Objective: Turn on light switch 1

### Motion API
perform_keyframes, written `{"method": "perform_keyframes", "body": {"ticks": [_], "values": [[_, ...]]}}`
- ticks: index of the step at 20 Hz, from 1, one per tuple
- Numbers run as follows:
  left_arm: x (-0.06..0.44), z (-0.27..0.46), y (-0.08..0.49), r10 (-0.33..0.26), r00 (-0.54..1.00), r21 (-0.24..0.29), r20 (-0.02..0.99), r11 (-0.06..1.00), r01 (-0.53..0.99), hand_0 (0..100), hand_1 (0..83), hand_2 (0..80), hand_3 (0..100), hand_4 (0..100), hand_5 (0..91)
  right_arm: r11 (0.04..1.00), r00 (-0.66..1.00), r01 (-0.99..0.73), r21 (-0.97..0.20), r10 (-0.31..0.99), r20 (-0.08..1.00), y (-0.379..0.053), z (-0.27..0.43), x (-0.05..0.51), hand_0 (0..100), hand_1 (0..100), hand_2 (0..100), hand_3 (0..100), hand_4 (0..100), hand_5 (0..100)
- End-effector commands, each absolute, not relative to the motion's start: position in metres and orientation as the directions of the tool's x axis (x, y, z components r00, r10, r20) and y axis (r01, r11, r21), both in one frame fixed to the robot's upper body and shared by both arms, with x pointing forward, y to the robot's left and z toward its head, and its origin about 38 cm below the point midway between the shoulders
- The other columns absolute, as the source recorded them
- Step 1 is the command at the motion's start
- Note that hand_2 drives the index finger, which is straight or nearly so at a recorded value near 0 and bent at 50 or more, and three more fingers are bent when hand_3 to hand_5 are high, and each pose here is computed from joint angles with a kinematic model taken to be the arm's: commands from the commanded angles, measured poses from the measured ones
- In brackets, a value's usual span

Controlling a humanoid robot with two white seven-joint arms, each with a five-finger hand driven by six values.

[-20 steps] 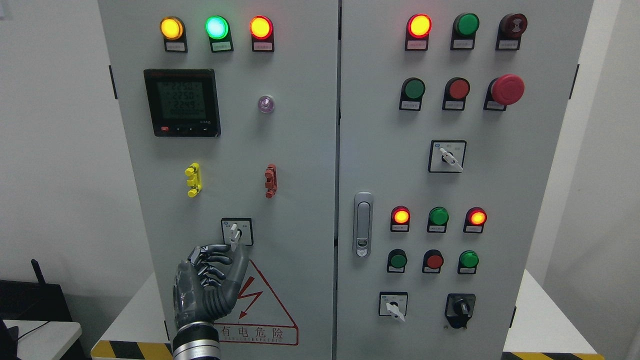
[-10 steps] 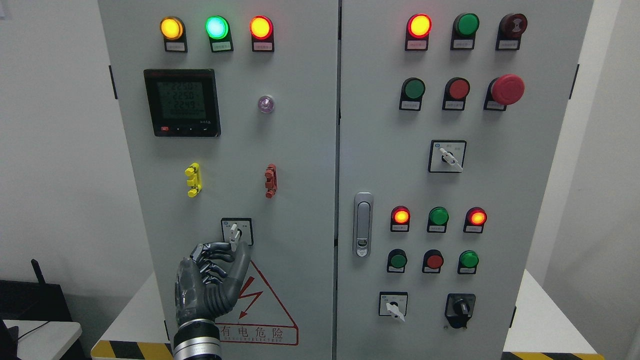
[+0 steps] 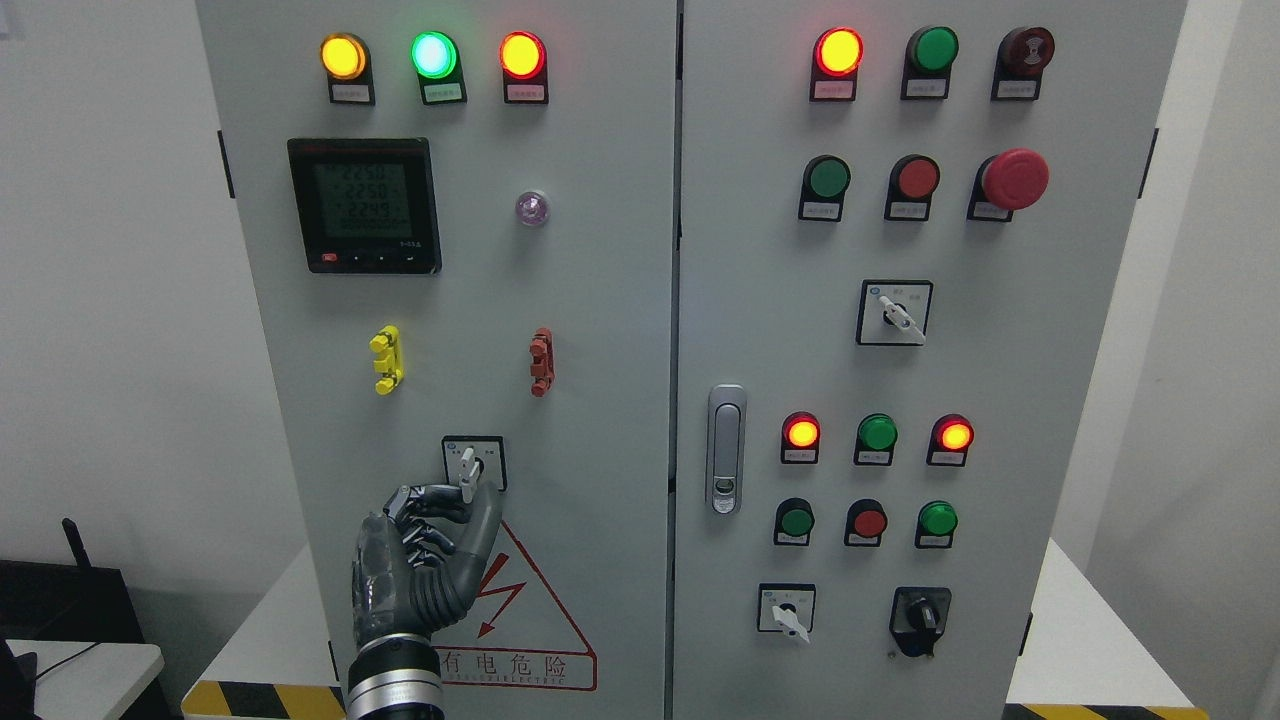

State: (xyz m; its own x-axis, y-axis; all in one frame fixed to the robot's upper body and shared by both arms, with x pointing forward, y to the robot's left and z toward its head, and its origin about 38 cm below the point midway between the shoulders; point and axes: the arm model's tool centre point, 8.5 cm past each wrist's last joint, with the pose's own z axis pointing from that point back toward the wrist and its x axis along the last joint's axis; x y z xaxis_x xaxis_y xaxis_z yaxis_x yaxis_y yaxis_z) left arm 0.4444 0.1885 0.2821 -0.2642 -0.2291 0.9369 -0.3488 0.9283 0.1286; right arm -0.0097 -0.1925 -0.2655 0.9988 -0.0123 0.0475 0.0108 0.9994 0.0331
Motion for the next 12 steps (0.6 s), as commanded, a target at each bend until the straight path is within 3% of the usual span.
{"method": "perform_keyframes", "body": {"ticks": [1,12], "values": [[0.4442,0.2857,0.1913,-0.228,-0.265,0.124,0.937,0.926,-0.357,20,50.9,48.9,68,82,77.6,0.999,0.999,0.017,0.036,-0.019,0.048,-0.1916,-0.2655,-0.0097,12,39,0,0,0,0],[0.447,0.2937,0.1936,-0.23,-0.263,0.123,0.937,0.922,-0.367,21,49.5,49.0,67,83,77.5,0.999,0.999,0.017,0.036,-0.019,0.048,-0.1916,-0.2655,-0.0097,12,39,0,0,0,0]]}}
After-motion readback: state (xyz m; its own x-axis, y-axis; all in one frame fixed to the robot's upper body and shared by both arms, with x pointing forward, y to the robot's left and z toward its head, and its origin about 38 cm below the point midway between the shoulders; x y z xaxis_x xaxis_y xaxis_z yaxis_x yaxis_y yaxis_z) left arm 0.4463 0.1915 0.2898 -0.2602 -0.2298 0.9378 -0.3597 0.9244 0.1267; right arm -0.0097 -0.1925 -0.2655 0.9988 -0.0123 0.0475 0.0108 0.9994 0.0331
